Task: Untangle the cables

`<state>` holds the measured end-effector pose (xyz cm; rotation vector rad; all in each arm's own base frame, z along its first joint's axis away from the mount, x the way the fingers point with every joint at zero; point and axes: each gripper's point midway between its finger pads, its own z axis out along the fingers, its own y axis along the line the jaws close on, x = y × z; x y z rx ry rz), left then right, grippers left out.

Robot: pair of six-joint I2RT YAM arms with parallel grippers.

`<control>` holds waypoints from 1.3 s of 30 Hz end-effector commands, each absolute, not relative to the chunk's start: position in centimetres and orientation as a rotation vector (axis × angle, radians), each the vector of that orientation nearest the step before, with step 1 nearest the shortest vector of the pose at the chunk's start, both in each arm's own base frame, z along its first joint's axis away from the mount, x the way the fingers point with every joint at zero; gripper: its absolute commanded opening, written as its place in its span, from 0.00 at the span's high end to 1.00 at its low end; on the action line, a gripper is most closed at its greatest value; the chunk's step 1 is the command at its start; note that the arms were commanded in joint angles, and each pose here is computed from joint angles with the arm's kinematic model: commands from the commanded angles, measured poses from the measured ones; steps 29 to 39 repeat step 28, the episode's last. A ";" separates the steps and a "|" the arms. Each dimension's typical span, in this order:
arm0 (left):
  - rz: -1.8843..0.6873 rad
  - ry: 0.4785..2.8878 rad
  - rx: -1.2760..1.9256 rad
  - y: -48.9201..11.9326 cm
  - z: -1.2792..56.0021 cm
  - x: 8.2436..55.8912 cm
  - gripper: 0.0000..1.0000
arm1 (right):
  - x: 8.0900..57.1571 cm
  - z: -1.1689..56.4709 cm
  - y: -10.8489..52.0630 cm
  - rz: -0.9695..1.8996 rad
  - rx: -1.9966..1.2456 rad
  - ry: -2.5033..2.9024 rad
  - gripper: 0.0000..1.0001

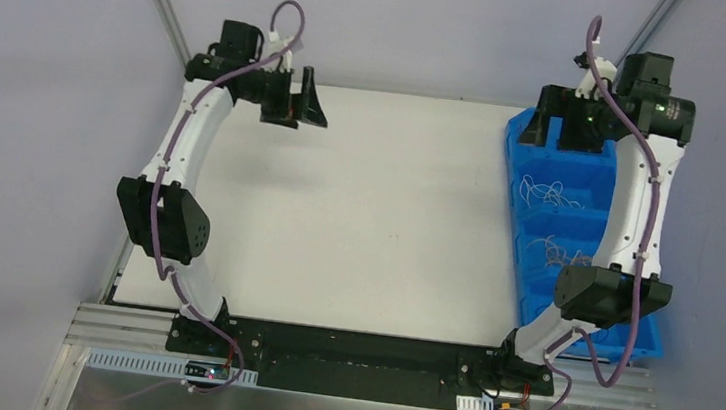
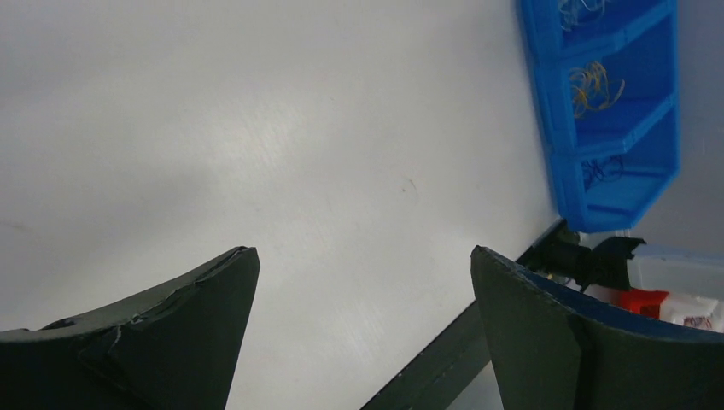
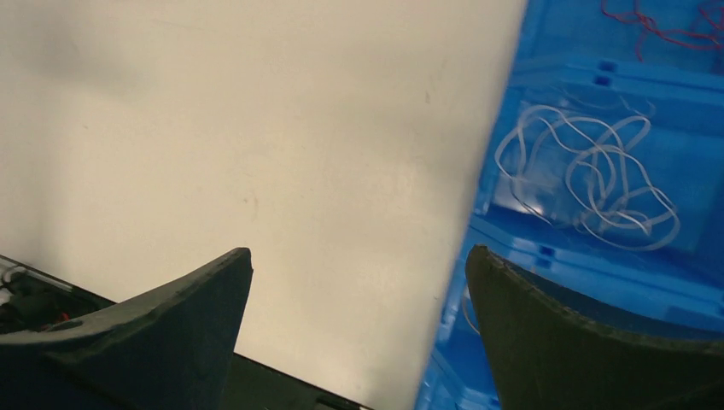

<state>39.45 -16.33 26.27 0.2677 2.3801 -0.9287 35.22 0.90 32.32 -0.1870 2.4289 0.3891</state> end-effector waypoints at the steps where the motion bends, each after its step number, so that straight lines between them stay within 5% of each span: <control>1: -0.791 2.539 0.143 -9.4 27.2 37.6 0.01 | 39.1 33.0 5.9 0.575 -0.080 2.296 0.01; 7: -0.510 2.653 0.049 -2.8 24.5 35.9 0.01 | 38.5 26.0 12.0 0.732 -0.137 2.392 0.01; 14: -0.529 2.787 -0.014 -3.2 18.8 30.1 0.01 | 33.3 18.8 15.2 0.779 -0.255 2.479 0.01; 39: -0.560 2.798 -0.091 -4.0 16.3 27.7 0.01 | 29.3 15.1 13.8 0.720 -0.270 2.524 0.01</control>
